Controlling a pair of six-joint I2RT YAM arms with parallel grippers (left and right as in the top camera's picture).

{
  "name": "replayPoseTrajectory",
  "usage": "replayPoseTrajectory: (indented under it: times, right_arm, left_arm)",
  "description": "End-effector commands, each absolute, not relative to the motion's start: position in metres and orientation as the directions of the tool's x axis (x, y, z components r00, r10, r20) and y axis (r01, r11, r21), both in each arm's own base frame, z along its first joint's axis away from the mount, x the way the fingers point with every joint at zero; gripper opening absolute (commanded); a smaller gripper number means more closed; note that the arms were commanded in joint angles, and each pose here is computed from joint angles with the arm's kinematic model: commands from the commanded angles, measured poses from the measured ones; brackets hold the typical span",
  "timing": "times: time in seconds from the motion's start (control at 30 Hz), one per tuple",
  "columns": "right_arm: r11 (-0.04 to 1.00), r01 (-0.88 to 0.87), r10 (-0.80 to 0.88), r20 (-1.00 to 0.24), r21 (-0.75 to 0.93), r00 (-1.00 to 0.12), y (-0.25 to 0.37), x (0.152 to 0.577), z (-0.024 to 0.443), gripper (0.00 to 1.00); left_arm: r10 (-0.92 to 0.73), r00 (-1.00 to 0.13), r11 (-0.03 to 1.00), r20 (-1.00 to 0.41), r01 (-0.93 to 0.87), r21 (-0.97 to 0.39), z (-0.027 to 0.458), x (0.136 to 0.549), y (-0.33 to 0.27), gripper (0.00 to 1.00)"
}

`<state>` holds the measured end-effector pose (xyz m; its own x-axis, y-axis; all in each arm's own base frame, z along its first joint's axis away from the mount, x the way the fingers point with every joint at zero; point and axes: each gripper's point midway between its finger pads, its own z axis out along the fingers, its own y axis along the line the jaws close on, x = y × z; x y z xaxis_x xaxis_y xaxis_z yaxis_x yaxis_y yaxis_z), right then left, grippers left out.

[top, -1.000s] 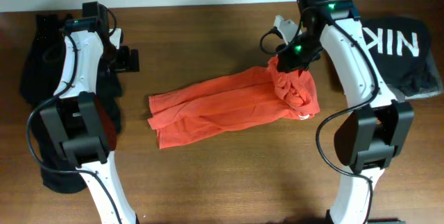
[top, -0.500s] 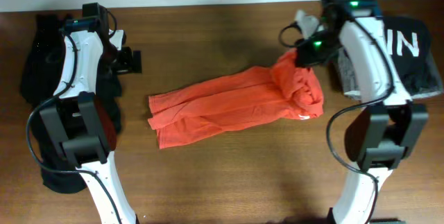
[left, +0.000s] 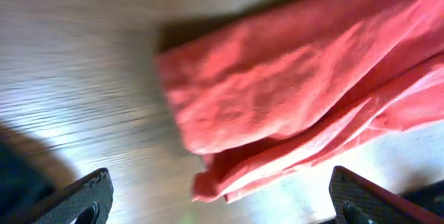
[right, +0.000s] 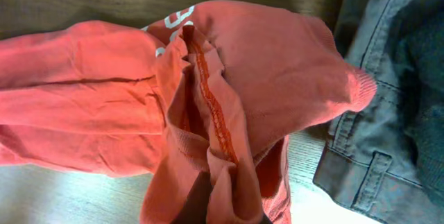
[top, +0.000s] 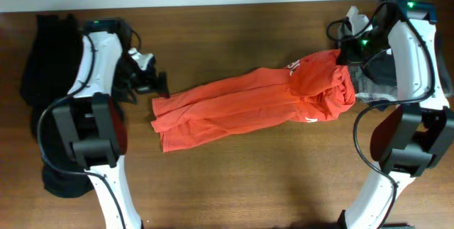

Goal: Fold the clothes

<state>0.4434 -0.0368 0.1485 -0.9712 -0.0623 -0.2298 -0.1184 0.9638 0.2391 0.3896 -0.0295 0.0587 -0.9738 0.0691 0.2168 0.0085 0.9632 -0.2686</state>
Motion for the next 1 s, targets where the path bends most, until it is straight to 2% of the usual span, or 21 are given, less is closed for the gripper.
replayPoseTrajectory:
  times: [0.0, 0.17, 0.33, 0.4, 0.43, 0.47, 0.5, 0.53, 0.57, 0.77, 0.97]
  right_arm:
    - [0.967, -0.131, -0.068, -0.271, 0.219, -0.96, -0.042, 0.448, 0.162, 0.04]
    - [0.967, -0.134, -0.072, -0.27, 0.219, -0.96, -0.042, 0.447, 0.162, 0.04]
    - [0.967, -0.133, -0.071, -0.269, 0.219, -0.96, -0.042, 0.447, 0.162, 0.04]
    - [0.967, -0.133, -0.071, -0.269, 0.219, -0.96, -0.042, 0.447, 0.162, 0.04]
    - [0.967, -0.133, -0.071, -0.27, 0.219, -0.96, -0.042, 0.447, 0.162, 0.04]
    - [0.967, -0.133, -0.071, -0.27, 0.219, -0.96, -0.042, 0.447, 0.162, 0.04]
    - [0.967, -0.133, -0.071, -0.271, 0.218, -0.96, -0.042, 0.448, 0.162, 0.04]
    - [0.967, -0.133, -0.071, -0.272, 0.218, -0.96, -0.042, 0.448, 0.162, 0.04]
    - [0.967, -0.134, -0.071, -0.273, 0.217, -0.959, -0.042, 0.448, 0.162, 0.04]
    - [0.967, -0.132, -0.071, -0.266, 0.22, -0.961, -0.041, 0.446, 0.162, 0.04]
    - [0.965, -0.132, -0.07, -0.262, 0.227, -0.962, -0.04, 0.445, 0.162, 0.04]
  left_arm:
    - [0.109, -0.957, 0.955, 0.268, 0.027, -0.294, 0.042, 0.367, -0.046, 0.99]
    - [0.049, -0.947, 0.96, 0.316, -0.043, -0.276, 0.01, 0.351, -0.045, 0.99]
    - [0.04, -0.949, 0.96, 0.313, -0.05, -0.275, 0.003, 0.35, -0.045, 0.99]
    - [0.051, -0.95, 0.957, 0.308, -0.042, -0.288, 0.003, 0.35, -0.051, 0.89]
    - [0.059, -0.951, 0.953, 0.304, -0.037, -0.301, 0.003, 0.351, -0.057, 0.71]
    - [0.069, -0.952, 0.947, 0.299, -0.032, -0.32, 0.004, 0.352, -0.064, 0.49]
    - [0.095, -0.954, 0.93, 0.283, -0.016, -0.366, 0.006, 0.353, -0.082, 0.15]
    - [0.108, -0.956, 0.922, 0.273, -0.006, -0.386, 0.006, 0.354, -0.09, 0.04]
    - [0.12, -0.957, 0.919, 0.262, 0.007, -0.395, 0.006, 0.356, -0.097, 0.01]
    - [0.101, -0.967, 0.932, 0.235, 0.009, -0.363, 0.005, 0.364, -0.084, 0.01]
    - [-0.061, -0.99, 0.926, 0.128, -0.104, -0.364, 0.038, 0.391, -0.021, 0.01]
